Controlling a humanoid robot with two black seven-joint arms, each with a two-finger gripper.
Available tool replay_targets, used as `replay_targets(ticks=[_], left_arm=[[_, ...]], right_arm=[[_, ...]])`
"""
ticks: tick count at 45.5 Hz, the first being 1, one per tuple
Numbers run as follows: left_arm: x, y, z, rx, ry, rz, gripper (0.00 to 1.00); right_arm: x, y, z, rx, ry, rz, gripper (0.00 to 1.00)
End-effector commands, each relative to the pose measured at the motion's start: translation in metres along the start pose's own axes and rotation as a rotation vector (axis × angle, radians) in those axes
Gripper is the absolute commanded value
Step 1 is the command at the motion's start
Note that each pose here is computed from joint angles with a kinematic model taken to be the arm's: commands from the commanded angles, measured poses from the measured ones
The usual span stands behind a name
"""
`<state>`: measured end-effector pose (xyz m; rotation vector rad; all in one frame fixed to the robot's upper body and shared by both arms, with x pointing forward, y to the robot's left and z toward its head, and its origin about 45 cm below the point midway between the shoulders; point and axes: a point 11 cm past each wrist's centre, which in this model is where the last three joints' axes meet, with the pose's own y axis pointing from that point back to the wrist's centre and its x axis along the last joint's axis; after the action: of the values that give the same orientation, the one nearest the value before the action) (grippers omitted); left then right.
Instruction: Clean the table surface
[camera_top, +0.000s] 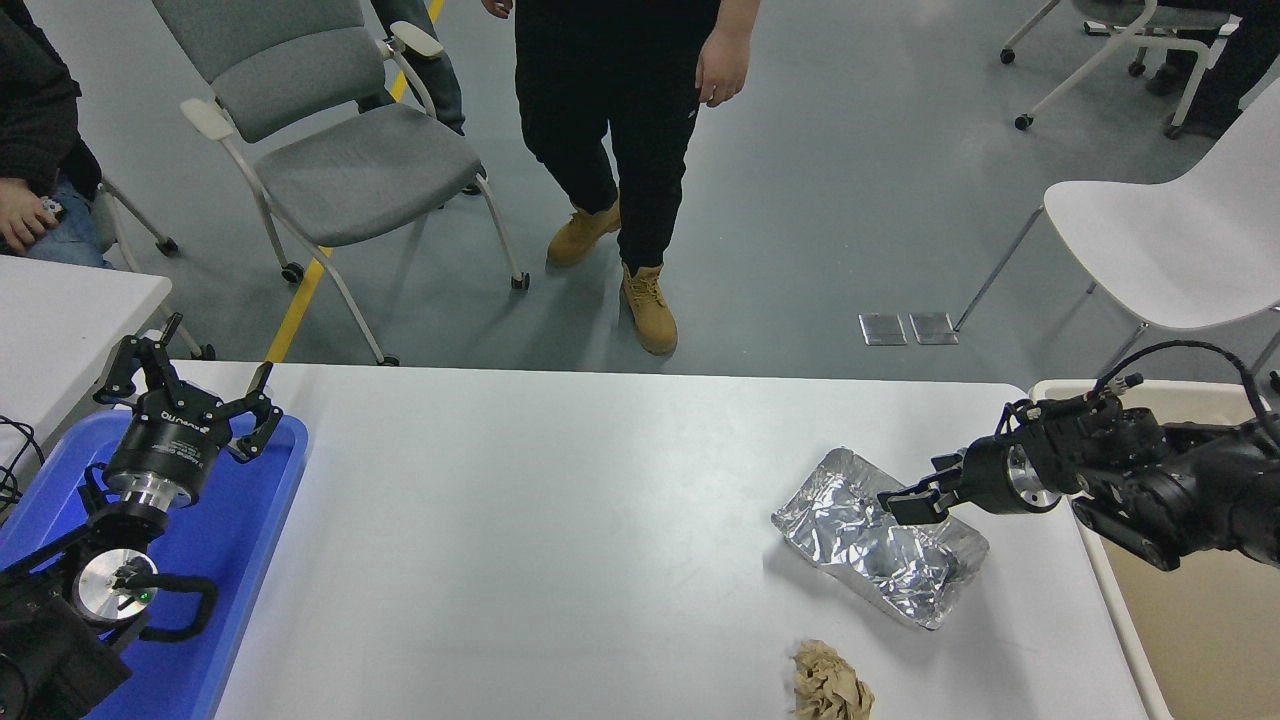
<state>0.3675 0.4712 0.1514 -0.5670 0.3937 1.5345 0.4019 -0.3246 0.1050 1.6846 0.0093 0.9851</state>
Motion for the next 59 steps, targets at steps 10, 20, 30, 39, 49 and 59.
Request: replay_targets(ticks=[10, 20, 30, 39, 49, 59], left_arm=[[0.000, 0.000, 0.000, 0.000, 0.001, 0.000, 1.00], [0.000, 0.000, 0.000, 0.000, 0.001, 0.000, 1.00], [0.000, 0.000, 0.000, 0.001, -0.001, 0.000, 1.00], [0.000, 0.000, 0.000, 0.000, 0.001, 0.000, 1.00], [0.000, 0.000, 0.000, 0.001, 0.000, 0.000, 1.00], [0.000, 0.000, 0.000, 0.000, 0.001, 0.000, 1.00]], right_arm=[[-0.007, -0.013, -0.005, -0.012, 0.023, 0.016, 0.83], [-0.009, -0.018, -0.002, -0.037, 0.033, 0.017, 0.76], [-0.011, -0.021, -0.007, -0.026, 0.050, 0.000, 0.66], [-0.014, -0.022, -0.009, -0.022, 0.057, -0.014, 0.41], [-0.016, -0.023, -0.009, -0.021, 0.065, -0.025, 0.18], [-0.019, -0.022, -0.008, -0.023, 0.064, -0.030, 0.00]])
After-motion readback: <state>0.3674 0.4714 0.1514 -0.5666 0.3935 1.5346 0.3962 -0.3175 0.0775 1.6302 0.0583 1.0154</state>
